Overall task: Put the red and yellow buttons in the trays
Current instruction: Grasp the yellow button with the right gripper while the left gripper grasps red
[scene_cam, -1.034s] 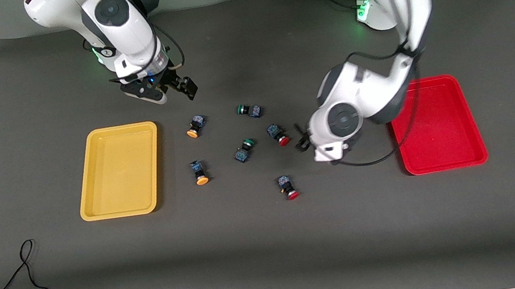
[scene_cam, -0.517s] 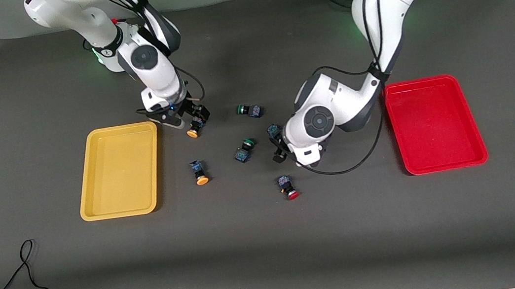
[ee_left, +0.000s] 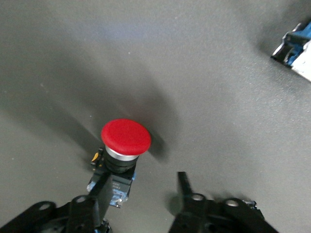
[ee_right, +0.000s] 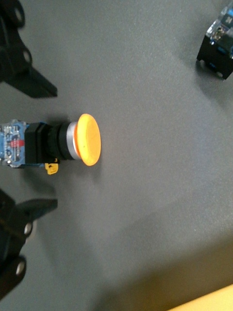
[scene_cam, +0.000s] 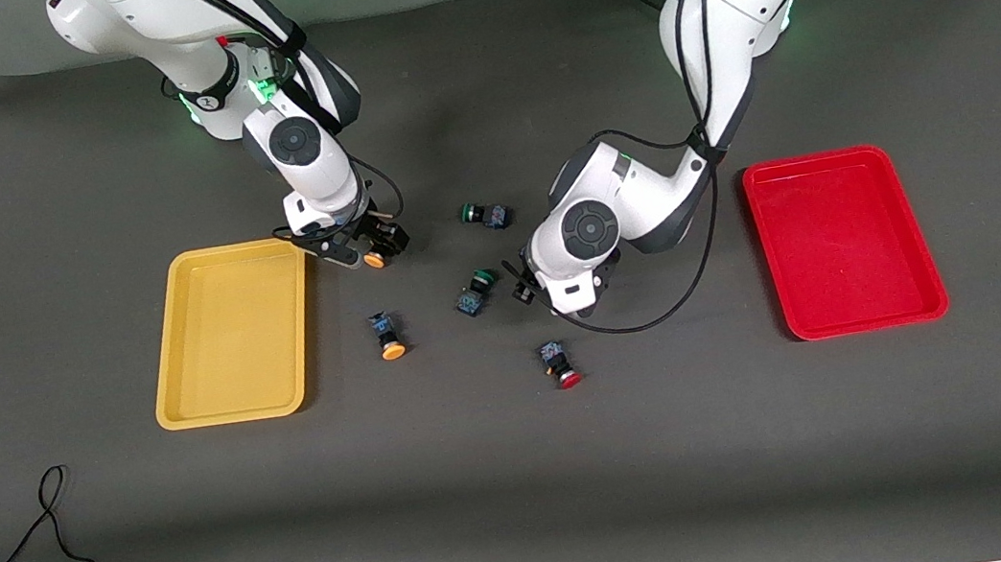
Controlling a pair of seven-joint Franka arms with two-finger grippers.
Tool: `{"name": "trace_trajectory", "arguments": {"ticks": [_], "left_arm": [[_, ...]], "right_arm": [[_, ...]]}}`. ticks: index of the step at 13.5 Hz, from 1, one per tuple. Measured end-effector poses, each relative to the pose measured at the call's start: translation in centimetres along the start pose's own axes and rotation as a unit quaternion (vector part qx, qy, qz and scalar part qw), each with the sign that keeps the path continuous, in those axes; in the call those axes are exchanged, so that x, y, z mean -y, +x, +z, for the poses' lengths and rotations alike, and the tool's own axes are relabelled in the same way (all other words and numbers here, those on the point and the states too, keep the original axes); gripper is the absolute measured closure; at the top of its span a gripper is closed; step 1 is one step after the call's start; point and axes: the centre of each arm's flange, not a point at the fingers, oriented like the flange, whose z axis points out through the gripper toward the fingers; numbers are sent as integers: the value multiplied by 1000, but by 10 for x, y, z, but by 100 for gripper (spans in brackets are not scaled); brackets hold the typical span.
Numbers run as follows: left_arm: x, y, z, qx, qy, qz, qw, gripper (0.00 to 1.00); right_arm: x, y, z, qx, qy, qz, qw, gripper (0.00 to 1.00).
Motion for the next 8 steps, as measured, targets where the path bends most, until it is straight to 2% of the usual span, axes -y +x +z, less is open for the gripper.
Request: {"name": "trace_trajectory", "arguments": {"ticks": [3, 4, 5, 6, 8], "left_arm": [[-3, -1, -5, 1, -4, 0, 1000, 77], [-3, -1, -5, 1, -5, 0, 1000, 87], [-3, 0, -5, 0, -5, 0, 1000, 99], [-3, 0, -5, 0, -5, -1, 1000, 99], [-3, 1, -5, 0, -5, -1, 1000, 99]], "right_arm": [[2, 1, 0, 0, 1, 0, 1000, 50], [4, 1, -1, -1, 3, 0, 1000, 57], [6, 2, -4, -2, 4, -1, 1000, 57], [10, 4, -9, -1, 3, -2, 1000, 57], [25, 8, -41, 12, -18, -5, 1000, 57]]}}
